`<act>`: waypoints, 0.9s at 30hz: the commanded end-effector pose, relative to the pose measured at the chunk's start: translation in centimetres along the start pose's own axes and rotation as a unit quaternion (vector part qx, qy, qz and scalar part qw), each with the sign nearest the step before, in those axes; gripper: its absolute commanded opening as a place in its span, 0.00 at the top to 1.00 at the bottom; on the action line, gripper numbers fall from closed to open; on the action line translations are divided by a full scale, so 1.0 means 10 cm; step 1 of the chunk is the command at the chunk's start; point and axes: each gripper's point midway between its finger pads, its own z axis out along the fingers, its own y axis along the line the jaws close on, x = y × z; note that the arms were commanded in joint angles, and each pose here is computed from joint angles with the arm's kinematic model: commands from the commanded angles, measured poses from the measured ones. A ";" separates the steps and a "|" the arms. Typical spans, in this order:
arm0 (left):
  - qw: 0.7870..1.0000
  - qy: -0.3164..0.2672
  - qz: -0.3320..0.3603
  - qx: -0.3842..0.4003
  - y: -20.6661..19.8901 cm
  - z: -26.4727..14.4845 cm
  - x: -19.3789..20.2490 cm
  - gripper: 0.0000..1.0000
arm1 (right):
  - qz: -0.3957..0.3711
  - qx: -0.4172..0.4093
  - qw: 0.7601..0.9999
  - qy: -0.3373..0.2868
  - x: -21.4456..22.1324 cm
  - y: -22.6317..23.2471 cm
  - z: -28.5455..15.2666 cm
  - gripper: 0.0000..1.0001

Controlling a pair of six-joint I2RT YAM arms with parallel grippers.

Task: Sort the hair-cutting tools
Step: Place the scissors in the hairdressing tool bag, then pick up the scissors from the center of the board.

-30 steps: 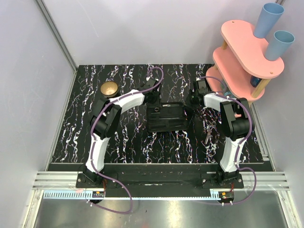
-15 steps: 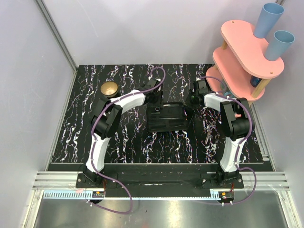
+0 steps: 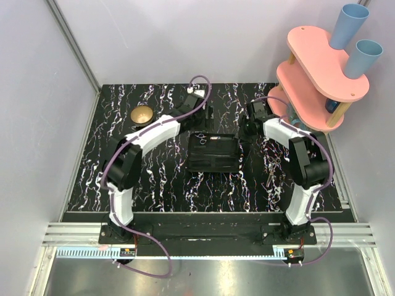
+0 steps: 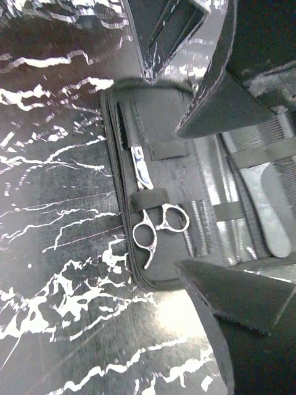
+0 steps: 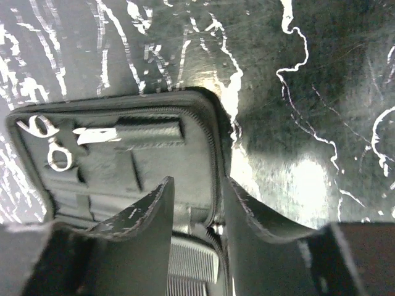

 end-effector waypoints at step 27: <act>0.997 -0.066 -0.012 0.042 0.19 -1.10 0.16 0.01 | 0.120 0.288 0.947 -0.073 0.37 -1.73 -1.10 0.78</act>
